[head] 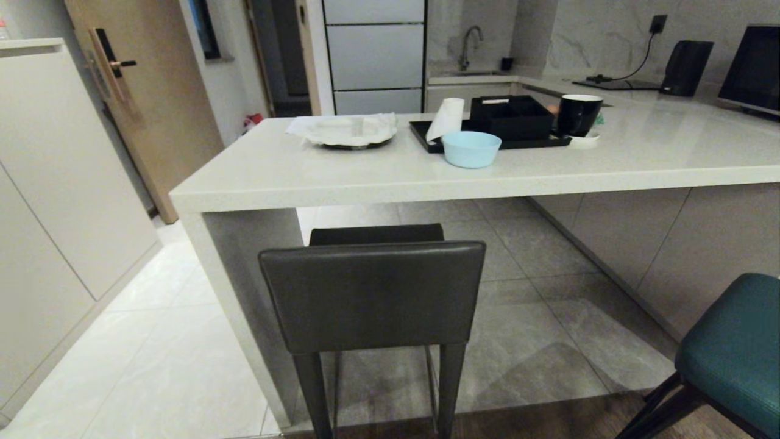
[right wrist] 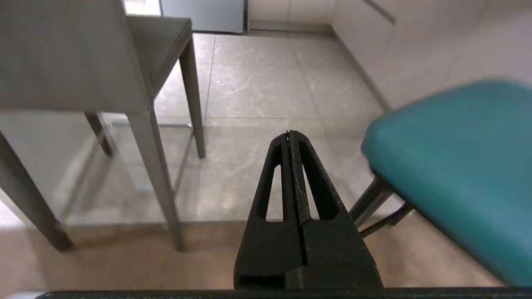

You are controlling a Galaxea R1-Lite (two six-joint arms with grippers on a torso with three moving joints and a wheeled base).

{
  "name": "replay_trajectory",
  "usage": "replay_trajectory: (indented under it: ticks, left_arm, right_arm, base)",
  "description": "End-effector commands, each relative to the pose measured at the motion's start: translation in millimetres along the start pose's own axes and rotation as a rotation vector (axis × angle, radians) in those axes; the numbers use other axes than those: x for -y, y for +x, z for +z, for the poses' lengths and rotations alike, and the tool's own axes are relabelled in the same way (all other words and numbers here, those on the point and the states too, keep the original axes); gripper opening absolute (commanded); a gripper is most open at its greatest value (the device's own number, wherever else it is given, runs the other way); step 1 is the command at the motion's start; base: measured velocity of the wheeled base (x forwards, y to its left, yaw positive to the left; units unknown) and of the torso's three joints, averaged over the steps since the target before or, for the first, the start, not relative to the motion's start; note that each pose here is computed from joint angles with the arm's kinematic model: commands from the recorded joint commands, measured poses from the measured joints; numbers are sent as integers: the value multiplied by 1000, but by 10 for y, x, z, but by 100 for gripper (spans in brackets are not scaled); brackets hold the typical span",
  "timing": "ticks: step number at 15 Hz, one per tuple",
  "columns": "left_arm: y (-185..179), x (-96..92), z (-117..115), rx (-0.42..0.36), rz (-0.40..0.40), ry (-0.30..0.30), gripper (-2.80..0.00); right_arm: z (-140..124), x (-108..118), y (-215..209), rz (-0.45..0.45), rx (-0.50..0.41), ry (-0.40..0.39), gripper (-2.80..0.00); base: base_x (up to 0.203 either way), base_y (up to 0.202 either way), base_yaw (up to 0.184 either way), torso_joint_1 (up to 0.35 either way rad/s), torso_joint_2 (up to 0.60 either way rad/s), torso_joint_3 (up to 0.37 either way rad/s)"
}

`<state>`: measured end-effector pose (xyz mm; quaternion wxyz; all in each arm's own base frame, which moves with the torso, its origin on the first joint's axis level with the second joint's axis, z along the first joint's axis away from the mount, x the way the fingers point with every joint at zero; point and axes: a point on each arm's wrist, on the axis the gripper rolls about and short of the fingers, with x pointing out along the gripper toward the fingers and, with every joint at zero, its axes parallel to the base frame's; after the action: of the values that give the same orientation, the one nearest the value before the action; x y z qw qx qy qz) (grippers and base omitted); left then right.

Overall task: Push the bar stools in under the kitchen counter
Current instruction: Push the blue chair back under the dining table

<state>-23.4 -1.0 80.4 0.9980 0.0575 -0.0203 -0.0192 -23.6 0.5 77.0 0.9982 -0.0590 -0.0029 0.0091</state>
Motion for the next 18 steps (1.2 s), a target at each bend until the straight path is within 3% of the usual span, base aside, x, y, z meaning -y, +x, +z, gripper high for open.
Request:
replay_trajectory:
  ticks: [1,3,8,18]
  left_arm:
    - [16,7,-66,-22,-5,-3,-280]
    - [15,6,-66,-21,-3,-10,-280]
    - [15,4,-67,-23,9,-45,-280]
    - [15,3,-65,-21,10,-69,-280]
  right_arm:
    - [-17,-6,6,16,-6,-32,-280]
    - [-17,-4,7,8,-8,9,-280]
    - [-17,-2,7,2,-9,14,-280]
    - [-17,-2,7,4,-9,15,-280]
  base:
    - [0,0,0,0,0,0]
    - [0,0,0,0,0,0]
    - [0,0,0,0,0,0]
    - [-193,0,-2,2,2,2]
